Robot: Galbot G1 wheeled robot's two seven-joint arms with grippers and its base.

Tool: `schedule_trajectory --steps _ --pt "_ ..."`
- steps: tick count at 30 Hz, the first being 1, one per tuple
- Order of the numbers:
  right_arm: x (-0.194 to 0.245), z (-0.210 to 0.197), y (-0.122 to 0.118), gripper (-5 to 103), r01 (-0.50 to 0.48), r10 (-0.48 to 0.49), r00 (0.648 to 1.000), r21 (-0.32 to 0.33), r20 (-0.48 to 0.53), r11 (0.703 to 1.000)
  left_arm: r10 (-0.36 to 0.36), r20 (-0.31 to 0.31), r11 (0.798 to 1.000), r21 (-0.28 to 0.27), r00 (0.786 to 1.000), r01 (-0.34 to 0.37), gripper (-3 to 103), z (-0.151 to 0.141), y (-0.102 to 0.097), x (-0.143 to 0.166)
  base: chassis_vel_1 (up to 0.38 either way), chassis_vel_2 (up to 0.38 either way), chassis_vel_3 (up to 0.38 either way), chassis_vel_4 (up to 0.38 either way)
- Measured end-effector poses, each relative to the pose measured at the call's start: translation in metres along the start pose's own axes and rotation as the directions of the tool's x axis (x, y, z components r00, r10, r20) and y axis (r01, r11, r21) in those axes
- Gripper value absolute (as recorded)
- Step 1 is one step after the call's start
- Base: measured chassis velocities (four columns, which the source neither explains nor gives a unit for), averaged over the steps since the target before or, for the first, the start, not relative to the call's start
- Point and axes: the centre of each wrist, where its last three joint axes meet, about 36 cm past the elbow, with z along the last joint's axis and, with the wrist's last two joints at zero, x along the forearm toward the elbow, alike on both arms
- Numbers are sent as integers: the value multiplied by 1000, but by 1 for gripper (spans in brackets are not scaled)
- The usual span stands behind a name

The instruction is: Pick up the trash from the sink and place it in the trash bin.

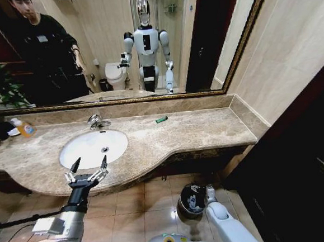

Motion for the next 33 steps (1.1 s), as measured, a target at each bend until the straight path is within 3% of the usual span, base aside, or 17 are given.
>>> schedule_trajectory --steps 11,18,25,33 --pt "23 -15 -5 100 17 -17 999 -4 43 1000 0 0 1000 0 1000 0 100 0 0 0 0 0 0 0" --pt "59 -46 -9 100 54 -53 986 -2 161 999 0 0 1000 0 1000 0 100 0 0 0 0 0 0 0" --pt "122 -98 -6 100 80 -66 955 -37 290 996 0 0 1000 0 1000 0 100 0 0 0 0 0 0 0" --pt "185 -134 0 100 126 -104 918 -35 382 991 0 0 1000 0 1000 0 100 0 0 0 0 0 0 0"
